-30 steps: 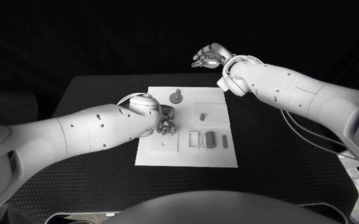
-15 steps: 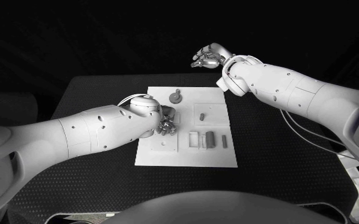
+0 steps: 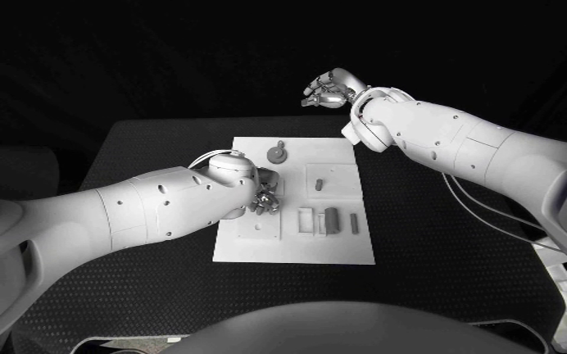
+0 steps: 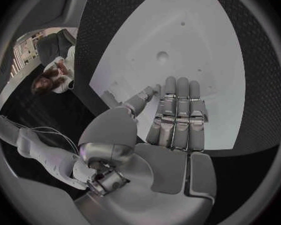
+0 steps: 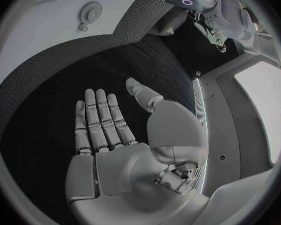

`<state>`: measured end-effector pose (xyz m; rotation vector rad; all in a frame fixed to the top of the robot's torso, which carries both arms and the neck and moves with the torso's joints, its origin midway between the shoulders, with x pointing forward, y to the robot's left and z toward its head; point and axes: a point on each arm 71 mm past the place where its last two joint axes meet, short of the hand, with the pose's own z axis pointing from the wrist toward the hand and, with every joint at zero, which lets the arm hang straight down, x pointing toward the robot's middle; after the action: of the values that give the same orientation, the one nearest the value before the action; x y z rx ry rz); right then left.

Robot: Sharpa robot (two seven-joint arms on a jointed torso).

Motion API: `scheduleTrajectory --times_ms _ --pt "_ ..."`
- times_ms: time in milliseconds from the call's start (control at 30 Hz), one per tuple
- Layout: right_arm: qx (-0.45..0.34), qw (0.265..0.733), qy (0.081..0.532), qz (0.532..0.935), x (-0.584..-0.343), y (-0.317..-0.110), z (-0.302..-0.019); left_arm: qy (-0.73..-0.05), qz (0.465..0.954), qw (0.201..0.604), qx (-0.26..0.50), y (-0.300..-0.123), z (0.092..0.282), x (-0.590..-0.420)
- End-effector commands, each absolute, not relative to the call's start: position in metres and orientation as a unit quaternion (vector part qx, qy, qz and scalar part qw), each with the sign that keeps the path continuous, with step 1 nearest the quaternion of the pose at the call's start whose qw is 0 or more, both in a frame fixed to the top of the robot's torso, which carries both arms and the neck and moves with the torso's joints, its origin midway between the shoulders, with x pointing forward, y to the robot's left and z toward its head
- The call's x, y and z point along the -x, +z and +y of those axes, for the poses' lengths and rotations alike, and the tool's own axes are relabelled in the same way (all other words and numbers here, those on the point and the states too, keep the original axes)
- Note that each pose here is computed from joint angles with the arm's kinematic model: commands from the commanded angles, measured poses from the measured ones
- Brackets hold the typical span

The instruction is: Assemble the parts on the task board

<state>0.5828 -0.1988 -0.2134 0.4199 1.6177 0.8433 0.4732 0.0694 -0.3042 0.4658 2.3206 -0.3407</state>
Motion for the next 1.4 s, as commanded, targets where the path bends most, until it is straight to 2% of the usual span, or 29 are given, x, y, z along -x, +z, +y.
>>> scheduleTrajectory --times_ms 33,567,767,1400 --pt "-0.175 0.588 0.371 0.697 -0.5822 -0.213 -0.1965 -0.129 0.904 0.355 -0.199 -0.3079 0.0655 -0.4689" --pt "-0.176 0.587 0.373 0.697 -0.5819 -0.2129 -0.1955 -0.125 0.904 0.361 -0.192 -0.3085 0.066 -0.471" --pt "-0.181 0.588 0.376 0.693 -0.5821 -0.2125 -0.1957 -0.135 0.911 0.349 -0.17 -0.3099 0.0678 -0.471" --pt "-0.186 0.584 0.375 0.695 -0.5827 -0.2134 -0.1961 -0.135 0.907 0.368 -0.152 -0.3085 0.0721 -0.4754"
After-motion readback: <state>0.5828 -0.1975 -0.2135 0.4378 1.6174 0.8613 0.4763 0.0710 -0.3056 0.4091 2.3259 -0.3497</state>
